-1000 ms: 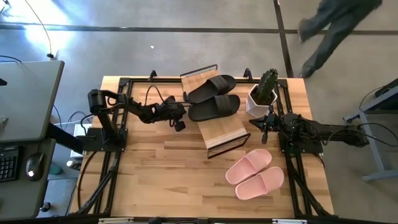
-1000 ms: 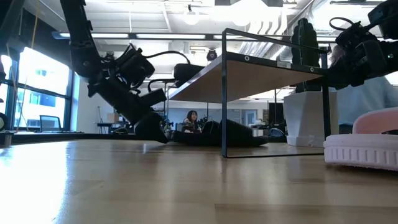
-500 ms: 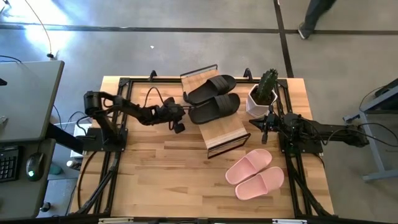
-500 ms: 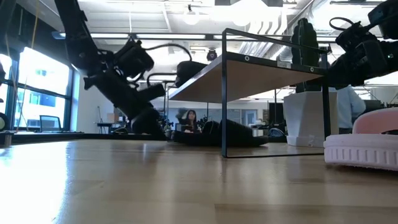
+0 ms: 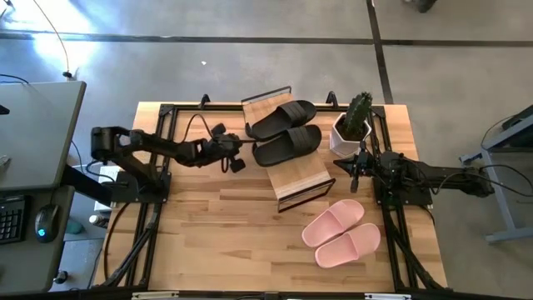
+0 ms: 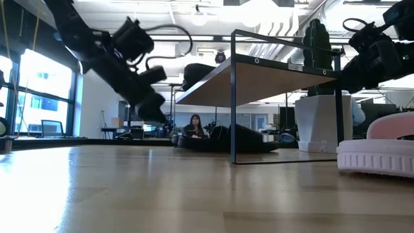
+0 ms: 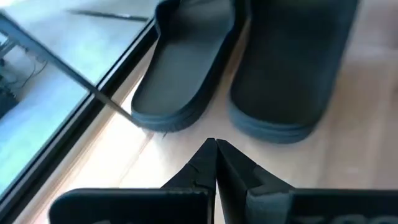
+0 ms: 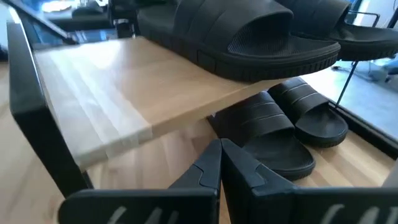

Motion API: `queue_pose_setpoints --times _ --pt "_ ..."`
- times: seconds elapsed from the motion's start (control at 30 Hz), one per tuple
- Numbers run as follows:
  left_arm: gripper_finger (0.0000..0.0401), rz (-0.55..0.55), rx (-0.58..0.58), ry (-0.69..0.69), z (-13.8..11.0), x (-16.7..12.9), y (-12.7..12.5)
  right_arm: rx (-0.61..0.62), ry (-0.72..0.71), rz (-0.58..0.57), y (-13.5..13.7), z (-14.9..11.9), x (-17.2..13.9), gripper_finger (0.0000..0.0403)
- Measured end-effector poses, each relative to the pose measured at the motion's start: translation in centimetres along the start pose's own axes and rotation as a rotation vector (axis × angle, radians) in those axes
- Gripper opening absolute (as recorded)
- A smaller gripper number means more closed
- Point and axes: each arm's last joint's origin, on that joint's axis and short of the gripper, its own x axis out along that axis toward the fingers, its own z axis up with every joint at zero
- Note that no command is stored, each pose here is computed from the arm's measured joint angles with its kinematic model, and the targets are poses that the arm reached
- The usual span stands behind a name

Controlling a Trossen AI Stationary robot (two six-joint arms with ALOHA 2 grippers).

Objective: Pick and place slides into the shelf
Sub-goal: Adjust the black slide on the shelf

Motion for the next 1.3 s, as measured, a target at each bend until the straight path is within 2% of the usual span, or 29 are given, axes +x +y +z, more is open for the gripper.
queue_pose_setpoints --times 0.13,0.4,0.47,0.57,0.7,0.8,0.93,1.0,1.07,1.17,1.3 --pt "0.0 -0.013 0.0 -0.033 0.8 -1.8 -0.3 0.065 -0.054 0.003 0.0 1.5 -0.5 0.0" --pt "0.0 -0.061 -0.055 -0.158 2.5 -5.5 -1.2 0.058 -0.12 -0.011 -0.2 4.4 -1.3 0.0" --pt "0.0 -0.049 -0.075 -0.202 3.0 -6.0 -1.1 0.041 -0.096 -0.034 -0.2 4.7 -1.0 0.0" --pt "0.0 0.037 -0.121 -0.263 3.7 -6.2 -0.7 0.025 -0.043 -0.076 -0.4 5.4 -0.3 0.0" --pt "0.0 0.169 -0.12 -0.361 5.1 -6.3 0.6 -0.01 0.024 -0.159 -1.2 7.2 1.0 0.0" --pt "0.0 0.216 -0.148 -0.402 7.0 -6.2 2.4 -0.022 0.059 -0.182 -1.9 8.9 1.9 0.0" --pt "0.0 0.152 -0.143 -0.411 9.1 -5.0 4.8 -0.023 0.121 -0.163 -2.6 10.3 3.2 0.0" --pt "0.0 0.097 -0.098 -0.409 10.2 -4.3 5.8 -0.044 0.156 -0.161 -2.8 10.6 3.7 0.0" --pt "0.0 0.044 0.006 -0.412 11.4 -3.4 6.5 -0.072 0.187 -0.16 -2.9 10.6 4.2 0.0" --pt "0.0 0.015 0.243 -0.411 12.8 -2.0 7.2 -0.122 0.224 -0.151 -2.9 10.4 4.9 0.0" --pt "0.0 0.055 0.558 -0.449 14.8 -0.6 7.5 -0.165 0.263 -0.14 -2.9 10.0 5.4 0.0"
